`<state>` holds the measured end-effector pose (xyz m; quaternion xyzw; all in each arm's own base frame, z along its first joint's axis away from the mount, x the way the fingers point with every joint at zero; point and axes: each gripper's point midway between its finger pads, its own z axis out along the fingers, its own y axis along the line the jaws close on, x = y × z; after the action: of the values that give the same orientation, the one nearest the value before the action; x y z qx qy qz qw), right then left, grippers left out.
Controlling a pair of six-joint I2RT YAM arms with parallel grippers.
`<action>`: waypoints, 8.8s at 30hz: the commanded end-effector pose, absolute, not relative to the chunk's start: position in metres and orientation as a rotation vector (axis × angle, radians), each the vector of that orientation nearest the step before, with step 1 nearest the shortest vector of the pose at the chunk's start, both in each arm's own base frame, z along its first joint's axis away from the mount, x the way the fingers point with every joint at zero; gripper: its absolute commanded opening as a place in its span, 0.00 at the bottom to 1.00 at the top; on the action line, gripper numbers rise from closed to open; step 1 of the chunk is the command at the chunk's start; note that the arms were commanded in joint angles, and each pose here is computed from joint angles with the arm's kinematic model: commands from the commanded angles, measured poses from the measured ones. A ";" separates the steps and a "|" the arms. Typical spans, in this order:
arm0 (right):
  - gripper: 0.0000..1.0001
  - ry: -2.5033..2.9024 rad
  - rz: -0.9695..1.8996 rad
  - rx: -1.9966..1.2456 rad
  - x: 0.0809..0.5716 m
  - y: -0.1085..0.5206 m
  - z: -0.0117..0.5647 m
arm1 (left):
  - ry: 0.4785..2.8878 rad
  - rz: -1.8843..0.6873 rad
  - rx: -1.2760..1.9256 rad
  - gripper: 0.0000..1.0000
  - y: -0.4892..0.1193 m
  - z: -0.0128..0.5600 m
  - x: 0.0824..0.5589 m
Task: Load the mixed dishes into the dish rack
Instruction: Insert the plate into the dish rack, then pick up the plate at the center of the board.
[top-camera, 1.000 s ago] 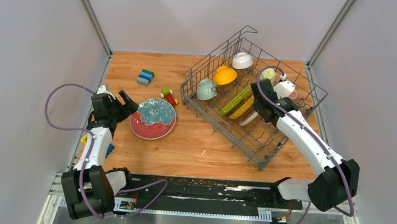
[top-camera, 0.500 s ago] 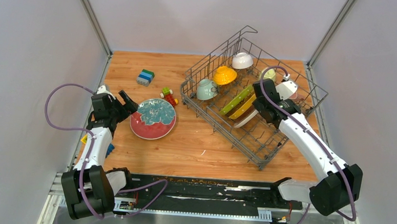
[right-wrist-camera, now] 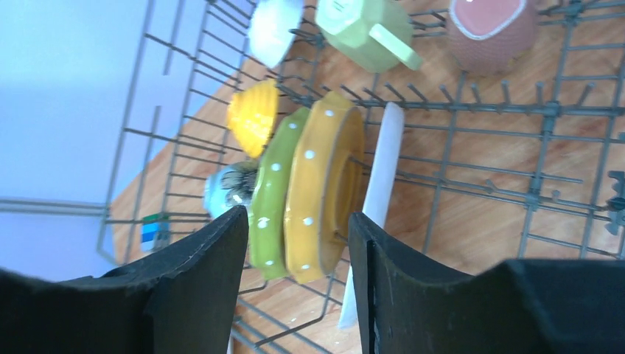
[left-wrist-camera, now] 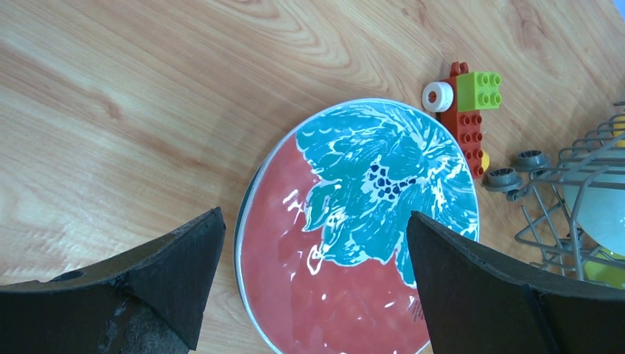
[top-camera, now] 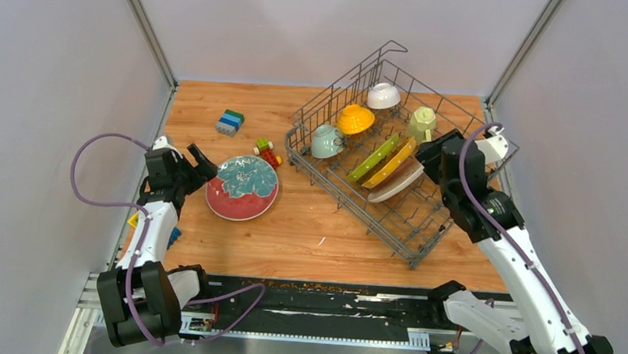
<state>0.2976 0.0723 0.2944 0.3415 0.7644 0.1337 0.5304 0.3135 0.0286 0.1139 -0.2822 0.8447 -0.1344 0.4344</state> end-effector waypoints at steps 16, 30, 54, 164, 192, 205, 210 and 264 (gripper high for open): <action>0.65 1.723 1.095 -0.161 0.251 0.241 0.384 | 2.090 -0.269 -0.741 1.00 0.039 0.110 0.312; 0.67 1.956 1.078 -0.627 0.233 0.420 0.299 | 2.125 -0.295 -0.739 1.00 0.036 0.100 0.317; 0.71 2.368 0.596 -0.131 0.300 0.456 0.111 | 2.135 -0.383 -0.722 0.99 0.033 0.086 0.332; 0.31 2.273 0.593 0.382 0.304 0.433 0.053 | 2.315 -0.676 -0.513 0.45 -0.017 0.033 0.331; 0.39 2.165 0.910 0.273 0.300 0.470 0.060 | 2.316 -0.724 -0.474 0.36 -0.023 0.034 0.331; 0.45 2.214 0.933 0.117 0.294 0.491 0.055 | 2.313 -0.741 -0.466 0.33 -0.025 0.035 0.332; 0.45 2.208 0.947 0.070 0.294 0.496 0.056 | 2.313 -0.743 -0.466 0.32 -0.026 0.036 0.331; 0.42 2.031 1.074 -0.127 0.249 0.525 0.121 | 2.227 -0.877 -0.400 0.20 -0.044 0.052 0.327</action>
<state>0.2968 0.4679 0.0591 -0.0355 0.8527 0.2851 0.4364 0.3470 0.0144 0.0355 -0.1954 0.8730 -0.2096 0.3946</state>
